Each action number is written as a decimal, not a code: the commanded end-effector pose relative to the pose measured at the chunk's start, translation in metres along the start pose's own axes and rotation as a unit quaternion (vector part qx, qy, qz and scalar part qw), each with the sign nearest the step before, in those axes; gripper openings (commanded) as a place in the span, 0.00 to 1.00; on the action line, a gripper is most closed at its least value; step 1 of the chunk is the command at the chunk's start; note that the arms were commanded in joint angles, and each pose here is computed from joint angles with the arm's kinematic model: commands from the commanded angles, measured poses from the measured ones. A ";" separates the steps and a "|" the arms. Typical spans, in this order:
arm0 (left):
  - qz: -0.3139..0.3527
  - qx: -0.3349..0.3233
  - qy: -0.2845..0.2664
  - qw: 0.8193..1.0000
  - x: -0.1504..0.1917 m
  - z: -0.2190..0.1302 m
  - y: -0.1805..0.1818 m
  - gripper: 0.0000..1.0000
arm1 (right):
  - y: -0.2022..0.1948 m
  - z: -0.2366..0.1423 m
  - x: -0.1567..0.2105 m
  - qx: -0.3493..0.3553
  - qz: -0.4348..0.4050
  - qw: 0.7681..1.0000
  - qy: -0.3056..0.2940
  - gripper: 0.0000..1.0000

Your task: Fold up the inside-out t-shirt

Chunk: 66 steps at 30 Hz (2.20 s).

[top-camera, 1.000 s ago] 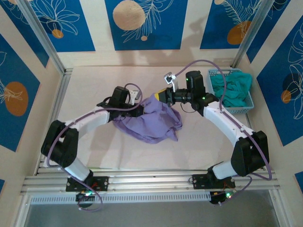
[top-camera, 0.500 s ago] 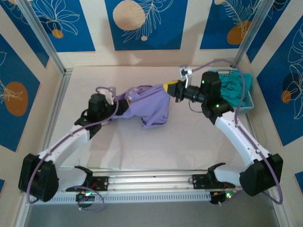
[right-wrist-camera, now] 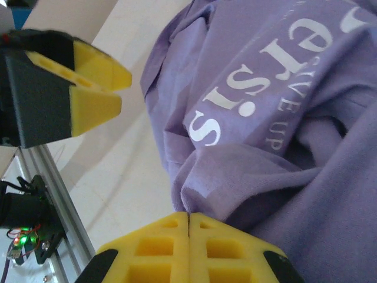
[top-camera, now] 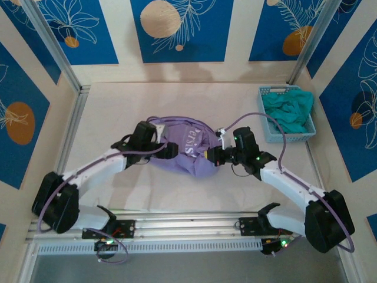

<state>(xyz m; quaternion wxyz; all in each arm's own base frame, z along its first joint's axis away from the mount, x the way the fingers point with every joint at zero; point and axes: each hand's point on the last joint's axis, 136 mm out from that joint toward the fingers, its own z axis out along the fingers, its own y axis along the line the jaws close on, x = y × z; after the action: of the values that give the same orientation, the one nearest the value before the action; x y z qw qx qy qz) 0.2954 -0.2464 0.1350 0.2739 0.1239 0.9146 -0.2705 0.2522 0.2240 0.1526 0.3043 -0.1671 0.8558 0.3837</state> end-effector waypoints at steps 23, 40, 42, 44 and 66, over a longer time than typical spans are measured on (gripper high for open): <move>0.123 0.065 0.092 0.986 -0.073 0.100 -0.072 0.00 | -0.049 -0.043 0.000 0.145 0.048 0.987 -0.054 0.00; -0.062 -0.036 -0.169 0.983 -0.050 -0.073 0.050 0.03 | -0.018 -0.071 -0.070 0.055 0.005 0.991 -0.125 0.00; -0.072 -0.053 -0.127 0.988 -0.012 -0.062 0.062 0.10 | -0.020 -0.053 -0.043 0.048 0.012 0.995 -0.086 0.00; -0.068 -0.076 -0.088 0.991 0.021 -0.056 0.071 0.18 | -0.023 -0.039 -0.016 0.048 0.025 0.997 -0.049 0.00; 0.202 -0.170 0.082 0.961 0.017 0.037 0.033 0.60 | -0.051 -0.022 0.047 0.150 0.062 0.985 0.055 0.00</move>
<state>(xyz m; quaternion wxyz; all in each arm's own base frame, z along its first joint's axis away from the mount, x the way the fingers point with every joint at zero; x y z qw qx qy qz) 0.3045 -0.2432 0.0905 0.2744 0.2507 0.9249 -0.0805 0.2309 0.1720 0.0985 0.2486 -0.0871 0.9275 0.2651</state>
